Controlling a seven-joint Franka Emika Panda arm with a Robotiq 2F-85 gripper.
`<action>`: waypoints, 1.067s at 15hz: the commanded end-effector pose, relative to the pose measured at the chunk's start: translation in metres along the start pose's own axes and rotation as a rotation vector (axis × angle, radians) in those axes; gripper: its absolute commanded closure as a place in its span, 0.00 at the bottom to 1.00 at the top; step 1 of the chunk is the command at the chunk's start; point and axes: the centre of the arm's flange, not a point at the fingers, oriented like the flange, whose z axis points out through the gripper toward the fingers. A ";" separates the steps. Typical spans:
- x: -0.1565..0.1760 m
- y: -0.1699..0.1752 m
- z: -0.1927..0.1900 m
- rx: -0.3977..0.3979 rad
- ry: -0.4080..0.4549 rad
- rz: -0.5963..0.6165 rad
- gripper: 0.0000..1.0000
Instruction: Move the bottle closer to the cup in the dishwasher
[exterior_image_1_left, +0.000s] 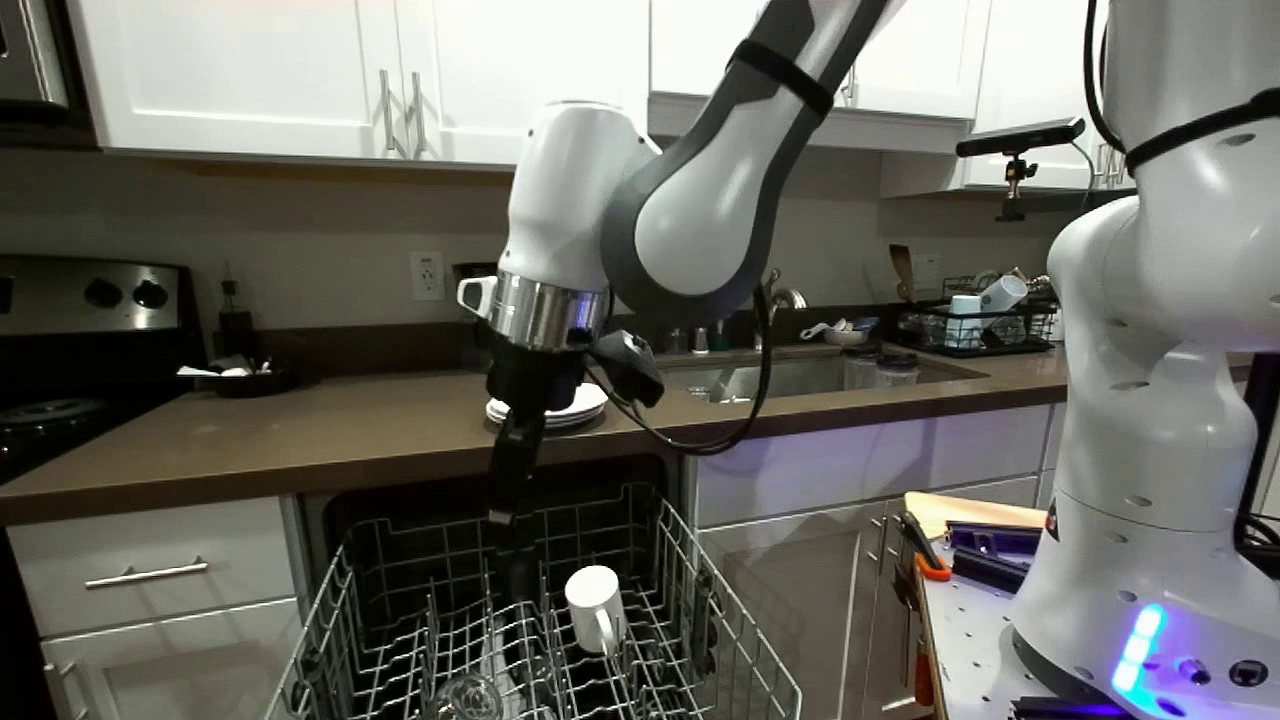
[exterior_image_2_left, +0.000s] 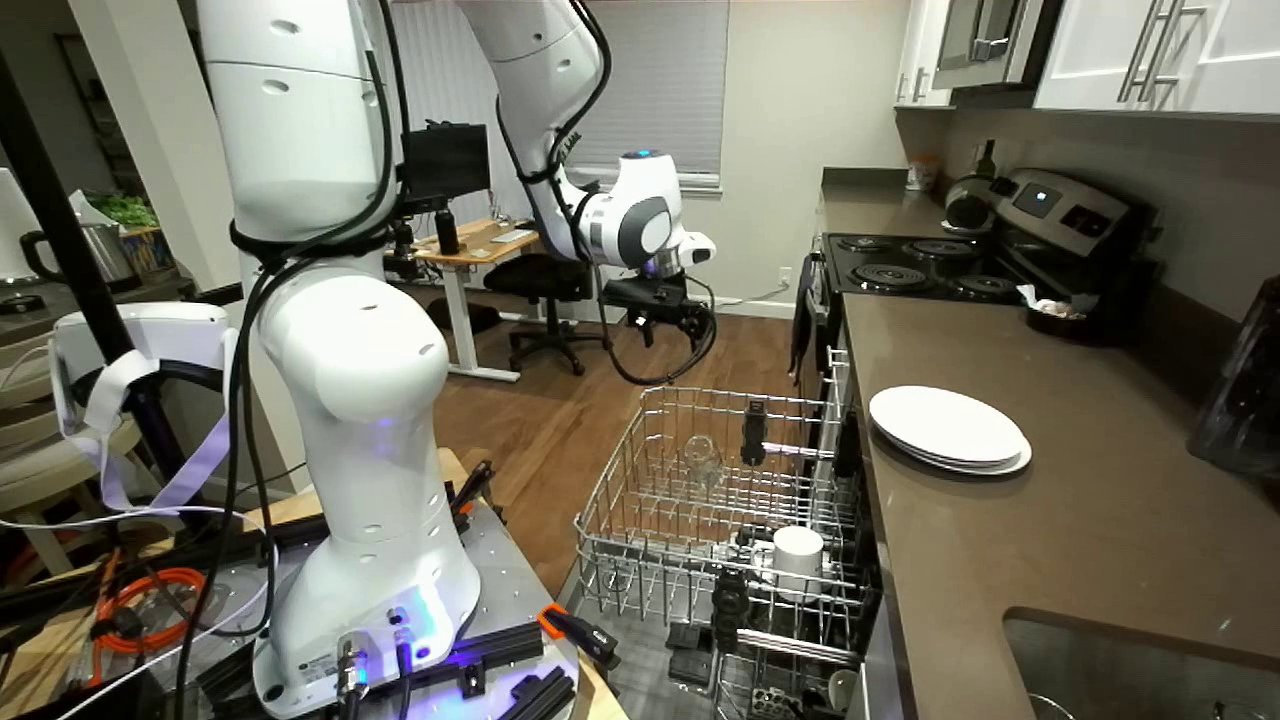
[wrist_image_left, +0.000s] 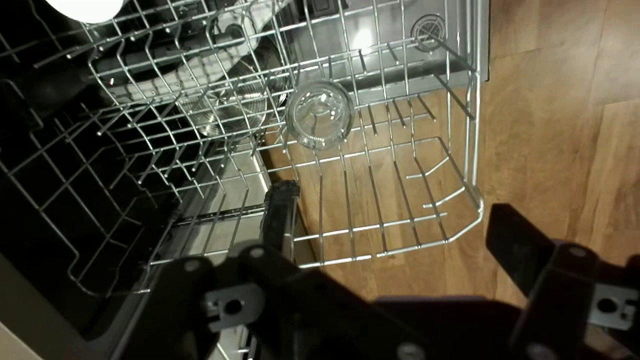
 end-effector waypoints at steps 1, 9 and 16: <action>0.005 -0.005 0.037 -0.050 -0.033 -0.067 0.00; -0.008 0.030 0.092 -0.119 -0.138 -0.030 0.00; -0.009 0.039 0.098 -0.095 -0.147 0.014 0.00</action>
